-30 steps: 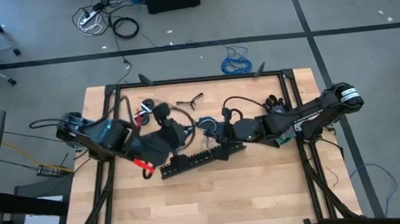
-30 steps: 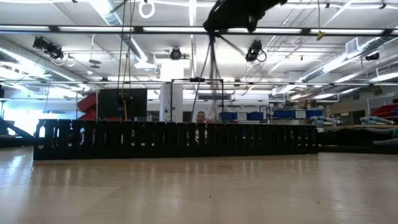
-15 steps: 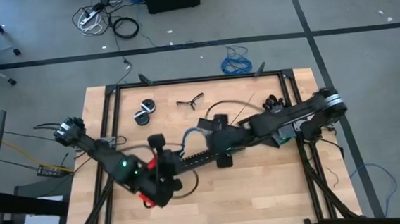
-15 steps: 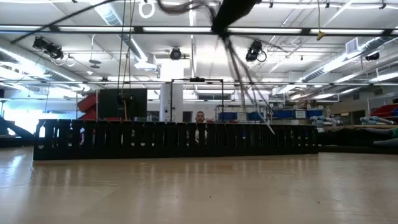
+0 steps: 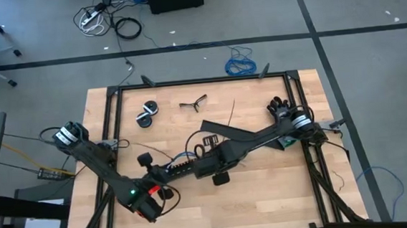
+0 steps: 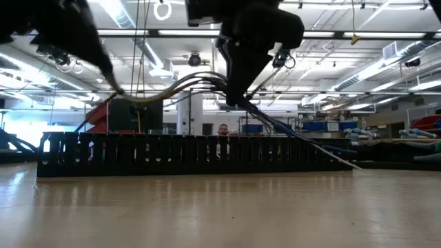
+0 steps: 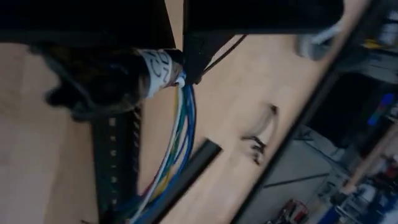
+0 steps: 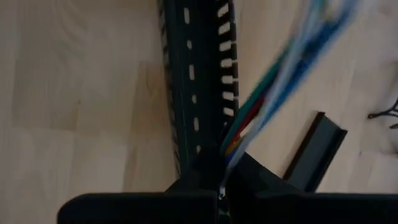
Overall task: Ziptie cables
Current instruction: Put the wrapped cables into the black cable duct
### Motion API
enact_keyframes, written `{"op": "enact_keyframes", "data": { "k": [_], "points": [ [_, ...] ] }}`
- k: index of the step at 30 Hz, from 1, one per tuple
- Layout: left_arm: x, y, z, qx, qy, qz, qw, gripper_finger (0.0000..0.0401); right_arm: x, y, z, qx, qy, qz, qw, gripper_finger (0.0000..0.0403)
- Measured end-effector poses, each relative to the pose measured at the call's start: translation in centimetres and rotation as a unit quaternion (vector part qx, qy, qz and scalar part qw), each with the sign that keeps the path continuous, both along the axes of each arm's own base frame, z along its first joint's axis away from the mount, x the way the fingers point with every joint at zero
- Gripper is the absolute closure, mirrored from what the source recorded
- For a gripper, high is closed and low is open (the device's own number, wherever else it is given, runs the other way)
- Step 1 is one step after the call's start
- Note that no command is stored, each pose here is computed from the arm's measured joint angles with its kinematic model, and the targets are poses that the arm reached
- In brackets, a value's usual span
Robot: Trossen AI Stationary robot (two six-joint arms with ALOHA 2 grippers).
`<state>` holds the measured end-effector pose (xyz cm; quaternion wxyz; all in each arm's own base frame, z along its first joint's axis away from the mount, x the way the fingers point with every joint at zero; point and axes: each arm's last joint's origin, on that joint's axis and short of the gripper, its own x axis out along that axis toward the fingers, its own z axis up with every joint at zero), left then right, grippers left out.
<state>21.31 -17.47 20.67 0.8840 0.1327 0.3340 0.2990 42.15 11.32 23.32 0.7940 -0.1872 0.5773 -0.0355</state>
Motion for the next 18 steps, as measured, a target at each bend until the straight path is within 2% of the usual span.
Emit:
{"op": "enact_keyframes", "data": {
  "k": [6, 18],
  "points": [
    [0.0, -0.1, -2.7, -0.049, -0.041, -0.004, 0.998, 0.0401, 1.1, -0.2, -0.9, 0.021, -0.023, -0.005, 1.0, 0.0402],
    [-0.8, -1.1, -3.2, -0.122, -0.021, -0.005, 0.992, 0.0401, 0.4, 0.0, -1.6, 0.037, 0.027, 0.004, 0.999, 0.0403]
  ]
}}
